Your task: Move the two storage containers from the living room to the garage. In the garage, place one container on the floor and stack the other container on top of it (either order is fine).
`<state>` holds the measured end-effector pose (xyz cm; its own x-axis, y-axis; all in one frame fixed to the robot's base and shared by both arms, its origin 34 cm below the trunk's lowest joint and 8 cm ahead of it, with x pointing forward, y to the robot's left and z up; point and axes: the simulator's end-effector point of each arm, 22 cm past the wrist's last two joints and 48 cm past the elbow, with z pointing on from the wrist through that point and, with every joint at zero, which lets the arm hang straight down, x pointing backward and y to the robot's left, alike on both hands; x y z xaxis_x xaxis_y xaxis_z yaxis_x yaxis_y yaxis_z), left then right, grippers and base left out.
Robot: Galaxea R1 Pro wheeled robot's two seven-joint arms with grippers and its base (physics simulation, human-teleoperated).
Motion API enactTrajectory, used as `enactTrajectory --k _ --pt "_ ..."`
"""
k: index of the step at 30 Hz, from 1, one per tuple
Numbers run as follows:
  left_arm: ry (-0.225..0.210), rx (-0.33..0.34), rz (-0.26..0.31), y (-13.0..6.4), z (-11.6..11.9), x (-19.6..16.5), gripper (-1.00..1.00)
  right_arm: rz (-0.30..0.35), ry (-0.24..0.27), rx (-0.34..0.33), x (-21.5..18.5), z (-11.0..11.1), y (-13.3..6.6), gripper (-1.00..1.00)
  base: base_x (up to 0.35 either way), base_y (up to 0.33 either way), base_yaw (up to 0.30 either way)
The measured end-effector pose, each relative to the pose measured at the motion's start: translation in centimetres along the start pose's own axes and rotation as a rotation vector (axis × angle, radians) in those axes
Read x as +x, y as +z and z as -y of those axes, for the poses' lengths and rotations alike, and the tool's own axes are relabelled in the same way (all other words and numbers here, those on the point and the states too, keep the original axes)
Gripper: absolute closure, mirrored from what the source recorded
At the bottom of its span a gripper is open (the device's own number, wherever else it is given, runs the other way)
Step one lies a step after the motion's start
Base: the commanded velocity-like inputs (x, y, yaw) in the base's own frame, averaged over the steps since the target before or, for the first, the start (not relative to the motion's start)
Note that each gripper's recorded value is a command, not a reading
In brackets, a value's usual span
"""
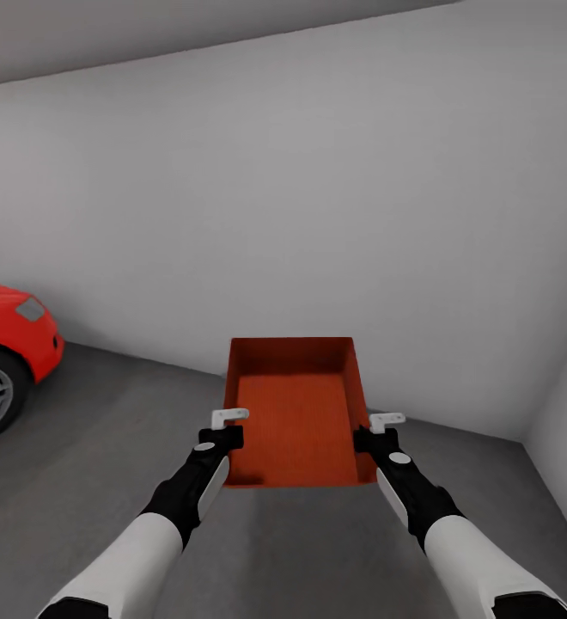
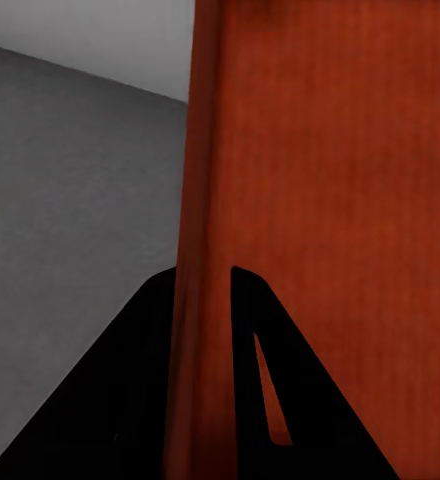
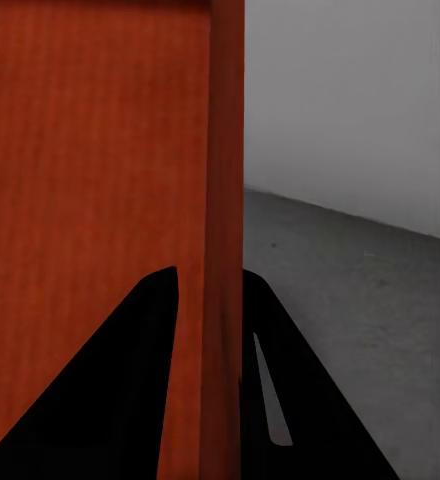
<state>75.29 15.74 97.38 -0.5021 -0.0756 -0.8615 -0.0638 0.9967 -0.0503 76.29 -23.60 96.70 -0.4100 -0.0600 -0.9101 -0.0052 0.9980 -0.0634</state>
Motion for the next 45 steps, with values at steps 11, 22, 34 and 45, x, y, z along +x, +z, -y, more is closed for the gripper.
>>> enactTrajectory --k 11,22,34,45 --pt "0.000 0.000 0.000 0.00 -0.01 0.00 1.00 0.000 0.000 0.000 0.00 -0.01 0.00 1.00 0.321 0.135 -0.283" --pt "0.000 0.000 0.000 0.00 -0.01 -0.01 1.00 0.000 0.000 0.000 0.00 -0.01 0.00 1.00 0.321 0.134 -0.265" --pt "0.000 0.000 0.000 0.00 -0.01 0.00 1.00 0.000 0.000 0.000 0.00 -0.01 0.00 1.00 0.321 0.134 -0.014" --pt "-0.001 0.000 -0.001 0.00 0.01 0.04 1.00 -0.001 0.000 -0.001 0.02 0.01 0.00 1.00 0.321 0.129 0.000"
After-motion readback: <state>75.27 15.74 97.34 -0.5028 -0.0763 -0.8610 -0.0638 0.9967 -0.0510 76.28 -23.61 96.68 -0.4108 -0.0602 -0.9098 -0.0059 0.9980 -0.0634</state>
